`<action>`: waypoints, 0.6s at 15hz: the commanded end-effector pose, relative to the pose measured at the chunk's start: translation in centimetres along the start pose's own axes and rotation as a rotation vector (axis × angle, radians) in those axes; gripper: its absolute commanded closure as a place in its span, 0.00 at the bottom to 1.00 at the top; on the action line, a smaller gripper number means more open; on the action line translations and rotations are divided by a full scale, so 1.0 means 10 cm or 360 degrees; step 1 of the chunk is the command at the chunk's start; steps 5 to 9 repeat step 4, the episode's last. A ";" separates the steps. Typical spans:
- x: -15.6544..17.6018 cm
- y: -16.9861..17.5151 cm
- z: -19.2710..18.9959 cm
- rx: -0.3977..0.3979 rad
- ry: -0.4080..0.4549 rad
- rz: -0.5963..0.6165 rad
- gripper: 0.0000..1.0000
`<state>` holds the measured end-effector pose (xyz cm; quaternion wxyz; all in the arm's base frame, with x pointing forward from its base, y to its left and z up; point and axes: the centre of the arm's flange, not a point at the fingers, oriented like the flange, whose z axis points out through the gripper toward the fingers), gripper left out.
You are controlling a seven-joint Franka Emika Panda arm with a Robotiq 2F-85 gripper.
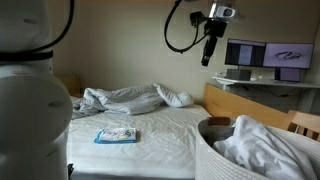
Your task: Put the clothes in the laundry bag
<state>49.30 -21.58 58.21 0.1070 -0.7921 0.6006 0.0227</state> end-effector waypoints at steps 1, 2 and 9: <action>-0.03 0.01 -0.01 0.0003 0.0000 -0.0009 0.00; -0.04 0.02 -0.01 0.0004 -0.0001 -0.0012 0.00; -0.03 0.03 -0.01 0.0005 -0.0002 -0.0012 0.00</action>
